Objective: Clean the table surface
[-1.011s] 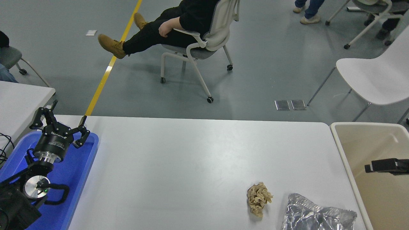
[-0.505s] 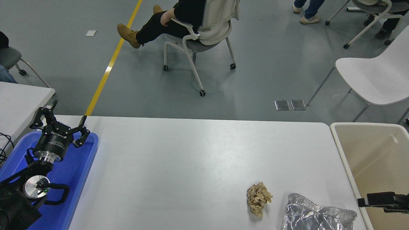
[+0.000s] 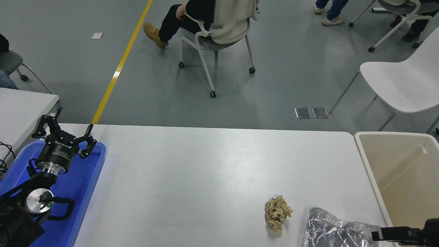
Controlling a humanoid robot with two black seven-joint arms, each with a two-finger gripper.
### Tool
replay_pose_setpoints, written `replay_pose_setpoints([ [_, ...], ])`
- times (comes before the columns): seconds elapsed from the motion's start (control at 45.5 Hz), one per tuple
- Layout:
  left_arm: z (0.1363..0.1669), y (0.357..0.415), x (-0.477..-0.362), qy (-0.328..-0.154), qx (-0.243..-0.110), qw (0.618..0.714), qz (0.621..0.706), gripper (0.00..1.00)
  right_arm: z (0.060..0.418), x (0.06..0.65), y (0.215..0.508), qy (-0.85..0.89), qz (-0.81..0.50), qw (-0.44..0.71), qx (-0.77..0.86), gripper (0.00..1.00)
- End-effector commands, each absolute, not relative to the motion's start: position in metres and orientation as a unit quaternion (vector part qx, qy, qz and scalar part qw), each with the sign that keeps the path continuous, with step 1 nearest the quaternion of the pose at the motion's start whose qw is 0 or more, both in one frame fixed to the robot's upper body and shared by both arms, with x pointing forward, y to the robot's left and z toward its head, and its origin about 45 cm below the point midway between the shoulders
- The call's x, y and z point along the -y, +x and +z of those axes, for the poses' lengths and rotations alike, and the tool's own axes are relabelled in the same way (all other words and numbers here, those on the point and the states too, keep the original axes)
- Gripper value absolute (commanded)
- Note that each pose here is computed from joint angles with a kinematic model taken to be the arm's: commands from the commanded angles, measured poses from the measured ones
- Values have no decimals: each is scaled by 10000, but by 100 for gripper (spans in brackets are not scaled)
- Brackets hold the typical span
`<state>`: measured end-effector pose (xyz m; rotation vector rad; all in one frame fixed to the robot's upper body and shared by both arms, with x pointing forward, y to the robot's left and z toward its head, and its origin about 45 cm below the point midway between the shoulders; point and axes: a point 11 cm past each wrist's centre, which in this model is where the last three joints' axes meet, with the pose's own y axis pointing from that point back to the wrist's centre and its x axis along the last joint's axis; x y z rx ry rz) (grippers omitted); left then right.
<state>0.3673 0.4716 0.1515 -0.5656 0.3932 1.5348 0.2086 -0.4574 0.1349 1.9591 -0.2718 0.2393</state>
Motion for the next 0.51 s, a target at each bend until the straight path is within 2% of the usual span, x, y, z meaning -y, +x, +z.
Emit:
replay_pose_setpoints([
  [0.0, 1512, 3675, -4709, -2509, -1745, 6669, 6796, 100, 1229, 4526, 2019, 8265, 1098, 5401, 1143, 99],
  [0.484, 1515, 3673, -4716, -2505, -1742, 6667, 6800, 100, 796, 4514, 1906, 8153, 1316, 5536, 1071, 98],
])
